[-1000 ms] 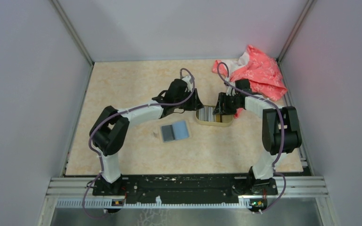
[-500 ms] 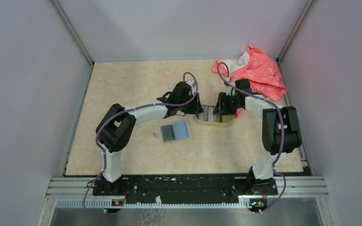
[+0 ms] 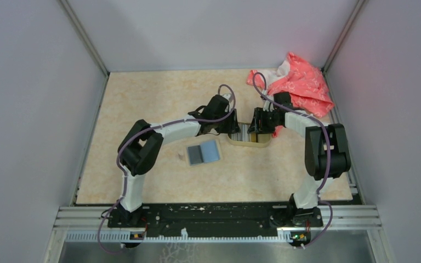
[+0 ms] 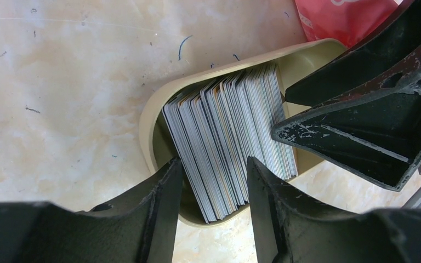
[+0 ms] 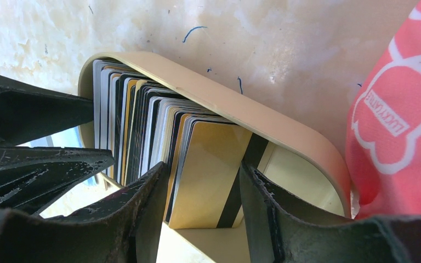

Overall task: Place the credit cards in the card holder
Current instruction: Pick up the credit card from the storage box.

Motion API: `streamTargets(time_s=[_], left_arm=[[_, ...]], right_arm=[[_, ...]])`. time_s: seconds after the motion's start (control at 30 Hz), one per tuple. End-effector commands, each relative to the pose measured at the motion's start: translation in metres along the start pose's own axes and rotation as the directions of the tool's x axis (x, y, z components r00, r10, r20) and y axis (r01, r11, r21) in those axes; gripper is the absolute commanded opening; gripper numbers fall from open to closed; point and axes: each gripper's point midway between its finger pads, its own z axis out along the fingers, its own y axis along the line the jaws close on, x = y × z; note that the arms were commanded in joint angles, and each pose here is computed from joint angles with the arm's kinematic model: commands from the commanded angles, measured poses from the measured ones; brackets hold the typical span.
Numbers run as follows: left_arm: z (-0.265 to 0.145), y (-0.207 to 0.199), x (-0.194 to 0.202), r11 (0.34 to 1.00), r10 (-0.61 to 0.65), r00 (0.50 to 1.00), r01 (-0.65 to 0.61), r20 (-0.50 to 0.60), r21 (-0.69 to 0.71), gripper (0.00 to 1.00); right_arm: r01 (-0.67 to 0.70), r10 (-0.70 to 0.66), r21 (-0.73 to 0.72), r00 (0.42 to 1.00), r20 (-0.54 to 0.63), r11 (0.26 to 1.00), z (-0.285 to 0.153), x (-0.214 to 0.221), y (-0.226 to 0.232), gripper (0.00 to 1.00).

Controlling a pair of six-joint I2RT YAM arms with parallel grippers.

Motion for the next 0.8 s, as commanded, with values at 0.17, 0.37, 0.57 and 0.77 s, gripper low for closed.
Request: streamTargets(time_s=[0.17,0.37,0.57,0.77], left_arm=[[0.004,-0.016,0.013,0.995,0.002,0.999,0.002,-0.045,0.096,0.53],[-0.015,-0.036,0.002,0.965,-0.048,0.999,0.047,-0.005,0.257,0.53],[-0.028,-0.049,-0.003,0.929,-0.098,0.995,0.096,-0.012,0.358,0.51],[-0.024,-0.047,0.003,0.920,-0.192,0.979,0.203,-0.066,0.334,0.54]], right_arm=[[-0.042,0.042,-0.004,0.995,-0.095,0.999,0.013,0.026,-0.002,0.49],[-0.040,0.039,-0.008,0.995,-0.093,0.999,0.012,0.025,-0.001,0.49],[-0.041,0.040,-0.014,0.995,-0.090,0.999,0.011,0.024,0.000,0.49],[-0.042,0.040,-0.022,0.996,-0.083,0.999,0.009,0.022,0.003,0.49]])
